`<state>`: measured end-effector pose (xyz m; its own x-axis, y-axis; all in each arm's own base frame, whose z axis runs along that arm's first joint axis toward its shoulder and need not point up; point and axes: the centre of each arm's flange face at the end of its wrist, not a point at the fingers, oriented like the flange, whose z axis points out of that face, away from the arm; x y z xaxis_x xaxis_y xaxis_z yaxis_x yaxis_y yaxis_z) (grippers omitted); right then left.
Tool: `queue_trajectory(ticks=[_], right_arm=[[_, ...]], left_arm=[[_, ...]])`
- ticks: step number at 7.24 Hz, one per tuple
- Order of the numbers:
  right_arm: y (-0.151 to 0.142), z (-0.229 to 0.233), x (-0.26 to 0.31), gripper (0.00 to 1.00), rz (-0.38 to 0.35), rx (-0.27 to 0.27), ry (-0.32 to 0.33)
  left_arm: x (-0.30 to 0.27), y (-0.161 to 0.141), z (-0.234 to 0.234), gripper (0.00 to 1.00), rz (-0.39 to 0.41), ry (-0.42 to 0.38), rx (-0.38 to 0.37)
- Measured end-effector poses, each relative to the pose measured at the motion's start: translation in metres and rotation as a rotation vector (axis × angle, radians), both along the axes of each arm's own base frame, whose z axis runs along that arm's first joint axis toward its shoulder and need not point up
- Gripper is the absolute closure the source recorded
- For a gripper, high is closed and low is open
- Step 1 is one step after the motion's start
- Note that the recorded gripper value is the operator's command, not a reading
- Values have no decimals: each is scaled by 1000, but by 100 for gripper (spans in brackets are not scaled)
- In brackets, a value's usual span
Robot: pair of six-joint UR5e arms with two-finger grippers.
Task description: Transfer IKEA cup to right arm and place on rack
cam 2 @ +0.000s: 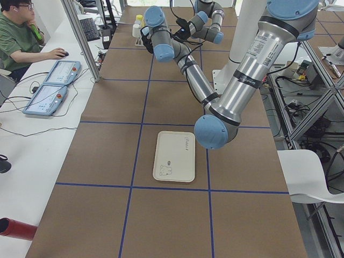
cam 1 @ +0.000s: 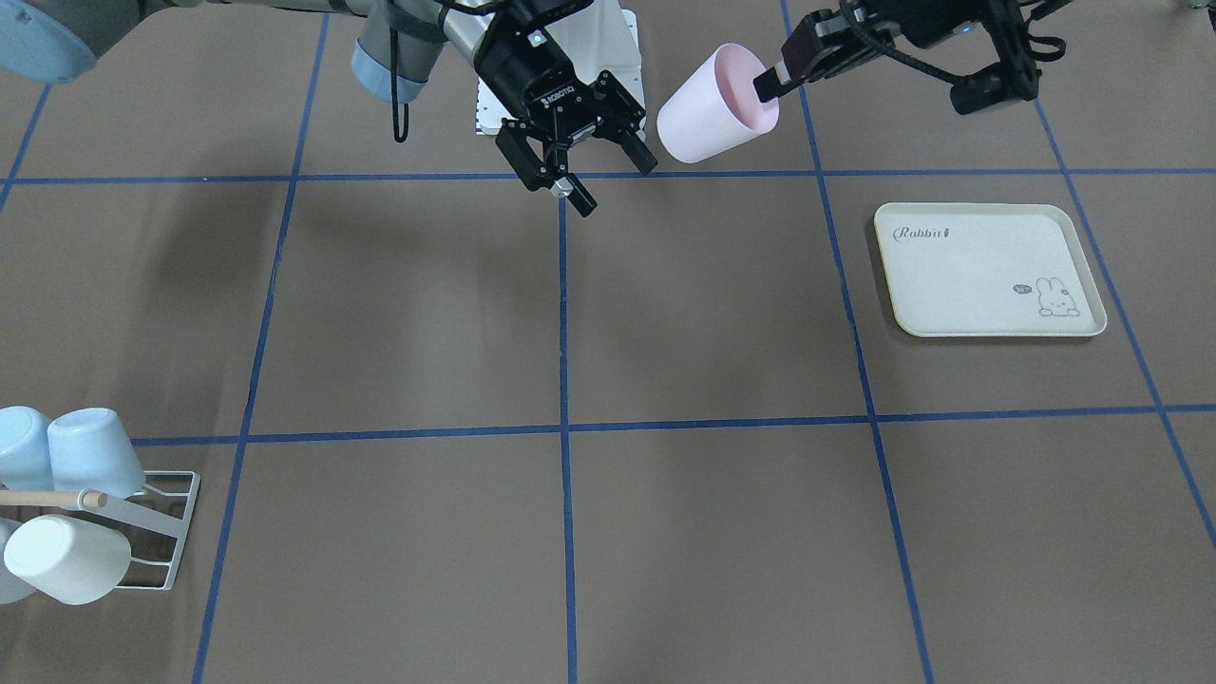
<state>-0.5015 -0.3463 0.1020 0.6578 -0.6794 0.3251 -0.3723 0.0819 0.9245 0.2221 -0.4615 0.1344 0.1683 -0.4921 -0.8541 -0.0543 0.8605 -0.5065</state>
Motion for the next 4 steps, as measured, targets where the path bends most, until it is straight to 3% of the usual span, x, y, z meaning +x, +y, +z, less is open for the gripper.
queue_trajectory(ticks=[4], right_arm=[[6,-5,-2,4,-2,23,13]], left_arm=[[19,-11,-19,100,15,3,-17]])
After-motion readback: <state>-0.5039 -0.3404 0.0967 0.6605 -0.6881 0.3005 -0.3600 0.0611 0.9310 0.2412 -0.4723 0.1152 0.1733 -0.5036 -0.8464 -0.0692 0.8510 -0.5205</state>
